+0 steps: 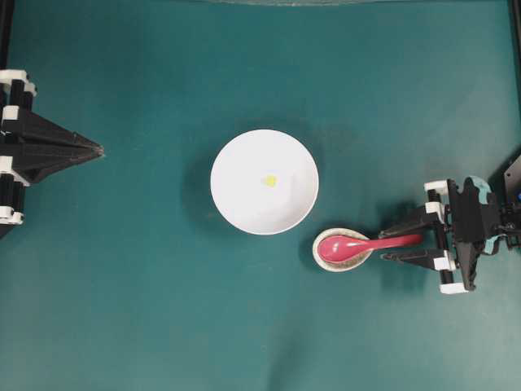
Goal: Scoop the yellow hexagonal prism block from the bowl with a spoon using the right arm.
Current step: 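Close the right gripper on the red spoon handle, then lift the red spoon out of the dish and carry it over the bowl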
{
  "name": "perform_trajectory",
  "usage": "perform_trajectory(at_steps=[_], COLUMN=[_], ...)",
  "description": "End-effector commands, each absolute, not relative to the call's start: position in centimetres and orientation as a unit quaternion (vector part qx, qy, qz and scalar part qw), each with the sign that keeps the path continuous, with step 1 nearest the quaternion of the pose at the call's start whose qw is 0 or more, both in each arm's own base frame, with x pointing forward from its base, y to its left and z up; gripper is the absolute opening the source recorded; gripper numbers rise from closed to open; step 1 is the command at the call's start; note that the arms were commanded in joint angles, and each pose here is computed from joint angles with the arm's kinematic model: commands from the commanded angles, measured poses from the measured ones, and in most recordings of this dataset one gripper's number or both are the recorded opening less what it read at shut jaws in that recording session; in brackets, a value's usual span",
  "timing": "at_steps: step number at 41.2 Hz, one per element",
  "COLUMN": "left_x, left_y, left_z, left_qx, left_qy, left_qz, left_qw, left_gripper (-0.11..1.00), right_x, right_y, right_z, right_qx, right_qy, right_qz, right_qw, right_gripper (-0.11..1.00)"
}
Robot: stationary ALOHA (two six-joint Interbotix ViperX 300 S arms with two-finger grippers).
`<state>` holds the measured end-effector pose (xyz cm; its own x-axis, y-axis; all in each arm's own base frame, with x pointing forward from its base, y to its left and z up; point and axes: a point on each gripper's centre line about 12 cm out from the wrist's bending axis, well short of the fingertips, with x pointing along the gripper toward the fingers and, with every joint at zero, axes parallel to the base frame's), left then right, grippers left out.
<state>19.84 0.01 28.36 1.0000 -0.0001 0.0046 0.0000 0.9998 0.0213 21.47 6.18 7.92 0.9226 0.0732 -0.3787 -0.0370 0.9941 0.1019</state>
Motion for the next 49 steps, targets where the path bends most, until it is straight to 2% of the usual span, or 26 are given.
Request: perform_trajectory(at_steps=[1,19,29,49], left_x=[20.1,20.1,20.1,20.1], left_y=[0.1,0.0,0.0,0.1], left_z=[29.6,29.6,29.6,29.6], left_qx=[0.011,0.011,0.011,0.011], left_qy=[-0.019,-0.020,-0.020,-0.019], left_qz=[0.001,0.001,0.001,0.001], left_qw=[1.000,1.000,1.000,1.000], left_gripper=[0.00,0.00,0.00,0.00], right_x=[21.6,21.7,21.7,22.1], right_y=[6.3,6.1,6.2,6.1], right_z=[8.3,8.3,8.3,9.7], right_qx=[0.049,0.051,0.051,0.063], right_qy=[0.183,0.183,0.183,0.155], right_qz=[0.030,0.022,0.023,0.022], right_qw=[0.981,0.982,0.981,0.986], right_gripper=[0.45,0.43,0.24,0.24])
